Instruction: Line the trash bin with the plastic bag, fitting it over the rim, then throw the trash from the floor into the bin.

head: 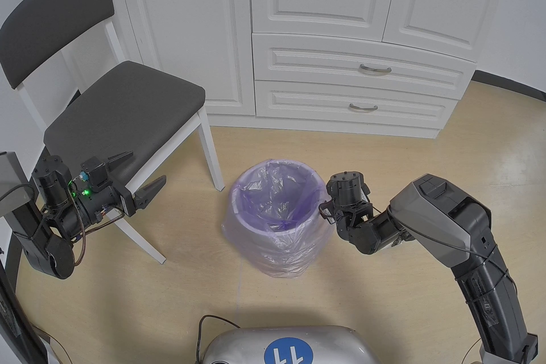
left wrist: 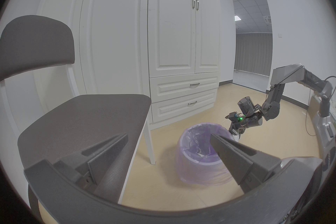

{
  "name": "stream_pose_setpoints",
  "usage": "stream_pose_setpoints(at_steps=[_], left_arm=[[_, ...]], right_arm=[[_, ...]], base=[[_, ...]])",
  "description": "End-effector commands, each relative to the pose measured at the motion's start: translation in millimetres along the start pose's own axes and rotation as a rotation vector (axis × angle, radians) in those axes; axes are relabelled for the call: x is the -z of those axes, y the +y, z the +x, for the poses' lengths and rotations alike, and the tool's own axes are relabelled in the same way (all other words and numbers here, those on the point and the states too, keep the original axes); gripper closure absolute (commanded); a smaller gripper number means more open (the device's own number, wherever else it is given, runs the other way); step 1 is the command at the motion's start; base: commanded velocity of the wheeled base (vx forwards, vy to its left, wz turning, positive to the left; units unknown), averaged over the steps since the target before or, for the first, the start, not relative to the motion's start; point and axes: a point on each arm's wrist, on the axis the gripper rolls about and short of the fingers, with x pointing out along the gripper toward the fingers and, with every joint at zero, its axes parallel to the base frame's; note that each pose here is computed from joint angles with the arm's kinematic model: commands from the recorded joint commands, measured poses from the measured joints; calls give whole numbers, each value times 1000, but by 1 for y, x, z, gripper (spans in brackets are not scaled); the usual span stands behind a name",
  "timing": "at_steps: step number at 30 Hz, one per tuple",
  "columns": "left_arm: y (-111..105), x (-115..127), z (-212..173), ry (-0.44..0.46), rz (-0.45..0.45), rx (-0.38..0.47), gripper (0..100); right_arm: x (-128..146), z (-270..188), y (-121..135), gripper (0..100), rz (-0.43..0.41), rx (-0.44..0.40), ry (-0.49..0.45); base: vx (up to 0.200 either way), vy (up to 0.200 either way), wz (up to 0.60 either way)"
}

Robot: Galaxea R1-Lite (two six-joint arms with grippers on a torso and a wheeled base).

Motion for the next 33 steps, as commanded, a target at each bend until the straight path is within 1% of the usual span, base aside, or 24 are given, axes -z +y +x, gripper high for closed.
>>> stream_pose_setpoints(at_steps=[1,5,6,7,12,18,21,24,27,29,30,32,33], left_arm=[[0,1,0,1,-1,0,0],[0,1,1,2,0,0,0],[0,3,1,5,-1,0,0],[0,3,1,6,-1,1,0],[0,3,1,6,-1,1,0],[0,5,2,9,-3,1,0],[1,6,2,9,-3,1,0],[1,7,3,10,-4,1,0],[1,7,4,11,-2,2,0],[1,7,3,12,-3,2,0],[1,7,3,11,-2,2,0],[1,7,3,11,-2,2,0],[1,7,3,11,-2,2,0]], right_arm=[[14,13,1,0,0,13,21],[16,17,-6,0,5,25,29],[21,23,-14,0,12,39,43],[23,24,-16,0,17,44,46],[29,28,-21,0,41,52,62],[40,24,-28,0,40,50,96],[38,11,-37,0,57,43,110],[42,-8,-45,0,41,3,137],[53,-32,-48,0,4,-60,169],[54,-50,-48,0,-5,-105,155],[53,-53,-48,0,-6,-113,149],[51,-74,-40,0,-14,-201,105],[50,-79,-38,0,-16,-227,92]], base=[[0,0,0],[0,0,0],[0,0,0],[0,0,0],[0,0,0],[0,0,0],[0,0,0],[0,0,0],[0,0,0],[0,0,0],[0,0,0],[0,0,0],[0,0,0]])
